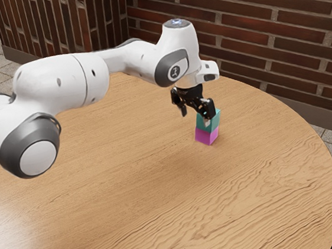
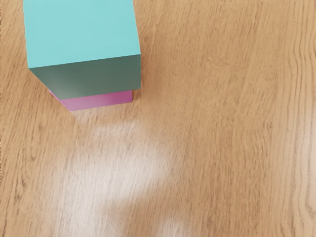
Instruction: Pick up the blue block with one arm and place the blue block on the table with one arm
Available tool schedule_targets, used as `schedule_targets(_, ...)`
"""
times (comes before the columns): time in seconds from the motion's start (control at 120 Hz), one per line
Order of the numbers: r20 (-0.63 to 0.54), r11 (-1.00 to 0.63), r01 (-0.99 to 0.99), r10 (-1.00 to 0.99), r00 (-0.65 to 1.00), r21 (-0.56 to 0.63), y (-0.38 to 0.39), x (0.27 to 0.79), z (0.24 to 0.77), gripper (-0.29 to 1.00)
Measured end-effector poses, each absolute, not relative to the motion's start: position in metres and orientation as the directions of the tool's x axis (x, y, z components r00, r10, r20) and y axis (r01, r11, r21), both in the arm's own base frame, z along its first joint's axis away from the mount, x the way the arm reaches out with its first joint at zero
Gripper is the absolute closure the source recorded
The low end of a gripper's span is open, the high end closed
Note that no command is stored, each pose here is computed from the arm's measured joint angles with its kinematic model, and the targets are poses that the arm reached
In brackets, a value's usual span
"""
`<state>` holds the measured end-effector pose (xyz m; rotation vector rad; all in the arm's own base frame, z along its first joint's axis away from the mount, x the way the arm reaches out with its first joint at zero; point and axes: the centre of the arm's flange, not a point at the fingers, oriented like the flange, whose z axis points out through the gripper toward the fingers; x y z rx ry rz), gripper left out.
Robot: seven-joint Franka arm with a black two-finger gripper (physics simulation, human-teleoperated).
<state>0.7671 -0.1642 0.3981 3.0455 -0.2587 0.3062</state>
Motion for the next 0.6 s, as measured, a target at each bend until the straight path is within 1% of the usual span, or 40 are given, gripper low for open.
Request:
schedule_targets(0.125,0.235,-0.983,-0.176,-0.159,0.959,0.053,-0.166,0.770,0.404,0.00)
schedule_targets(0.217,0.279,-0.983,-0.176,-0.155,0.948,0.051,-0.165,0.784,0.403,0.00)
schedule_targets(0.367,0.321,-0.987,-0.155,-0.132,0.938,0.049,-0.146,0.808,0.379,0.00)
schedule_targets(0.6,0.355,-0.985,-0.162,-0.134,0.925,0.052,-0.144,0.818,0.365,0.00)
